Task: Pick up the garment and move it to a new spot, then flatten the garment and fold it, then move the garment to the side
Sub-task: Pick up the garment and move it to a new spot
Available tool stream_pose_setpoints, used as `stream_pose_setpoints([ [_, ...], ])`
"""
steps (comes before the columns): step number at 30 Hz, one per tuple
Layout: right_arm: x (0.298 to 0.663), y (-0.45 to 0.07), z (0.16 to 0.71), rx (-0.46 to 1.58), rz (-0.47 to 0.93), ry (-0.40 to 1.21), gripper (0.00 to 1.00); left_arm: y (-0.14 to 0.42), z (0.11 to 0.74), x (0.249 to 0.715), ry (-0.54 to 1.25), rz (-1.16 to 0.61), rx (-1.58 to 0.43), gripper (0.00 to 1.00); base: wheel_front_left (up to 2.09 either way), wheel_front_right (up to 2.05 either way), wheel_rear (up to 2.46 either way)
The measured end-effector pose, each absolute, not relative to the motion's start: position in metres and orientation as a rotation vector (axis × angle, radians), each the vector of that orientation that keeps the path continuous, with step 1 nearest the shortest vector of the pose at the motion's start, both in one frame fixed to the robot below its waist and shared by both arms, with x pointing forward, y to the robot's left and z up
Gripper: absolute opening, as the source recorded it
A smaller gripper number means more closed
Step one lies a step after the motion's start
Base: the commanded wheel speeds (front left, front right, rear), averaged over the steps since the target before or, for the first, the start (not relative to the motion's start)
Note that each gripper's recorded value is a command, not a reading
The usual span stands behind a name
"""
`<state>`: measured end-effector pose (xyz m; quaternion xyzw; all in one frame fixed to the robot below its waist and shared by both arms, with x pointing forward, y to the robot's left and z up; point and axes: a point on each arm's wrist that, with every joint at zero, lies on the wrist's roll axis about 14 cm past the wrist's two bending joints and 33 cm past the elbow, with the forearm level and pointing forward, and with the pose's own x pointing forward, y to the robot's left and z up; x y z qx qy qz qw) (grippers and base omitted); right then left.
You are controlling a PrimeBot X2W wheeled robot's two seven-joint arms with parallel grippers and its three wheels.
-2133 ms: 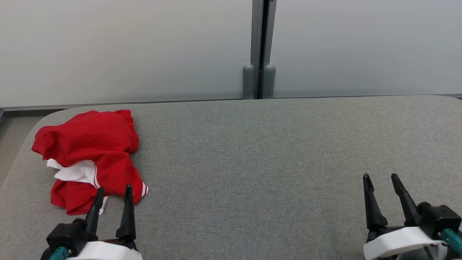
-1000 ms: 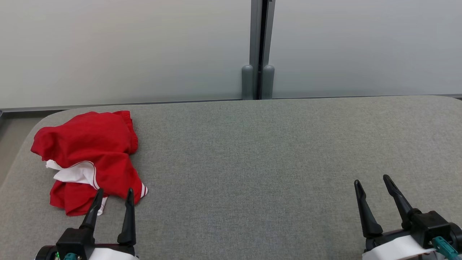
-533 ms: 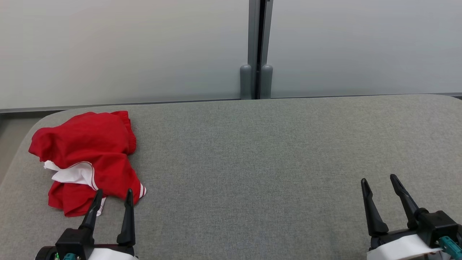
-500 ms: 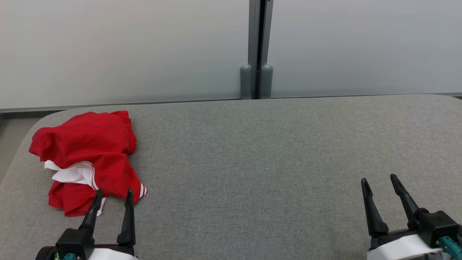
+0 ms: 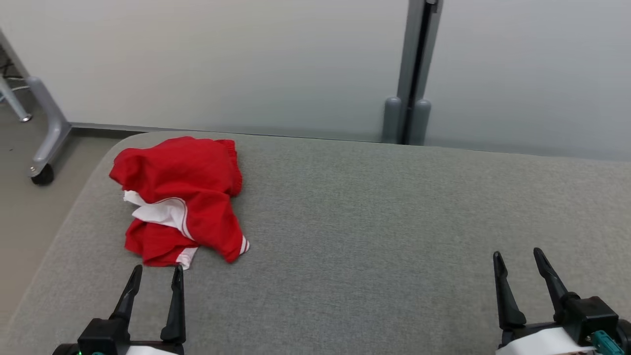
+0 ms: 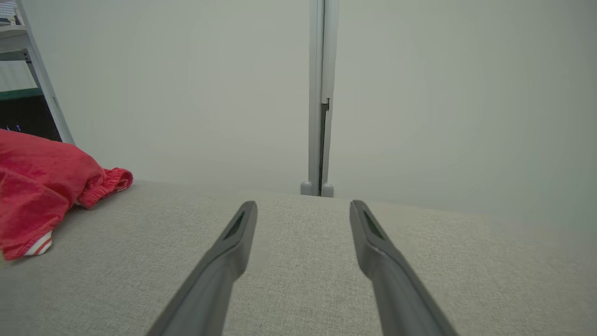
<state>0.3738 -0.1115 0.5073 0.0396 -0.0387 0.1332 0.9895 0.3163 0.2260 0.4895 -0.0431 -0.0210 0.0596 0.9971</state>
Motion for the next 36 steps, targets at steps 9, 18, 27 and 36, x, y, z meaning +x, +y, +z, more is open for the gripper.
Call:
stream_pose_setpoints([
  [9,0.381,-0.057,0.513,0.098,0.427,-0.085,1.00,0.262,0.483,0.276,-0.032,0.255,-0.089,1.00,0.00,0.00,0.00],
  [18,0.392,-0.056,0.503,0.103,0.424,-0.060,1.00,0.254,0.484,0.319,0.009,0.168,-0.080,1.00,0.00,0.00,0.00],
  [27,0.413,-0.057,0.500,0.127,0.411,-0.061,1.00,0.270,0.500,0.402,0.172,0.091,-0.026,1.00,0.00,0.00,0.00],
  [36,0.426,-0.072,0.475,0.168,0.363,0.000,1.00,0.279,0.469,0.460,0.432,0.062,-0.002,1.00,0.00,0.00,0.00],
])
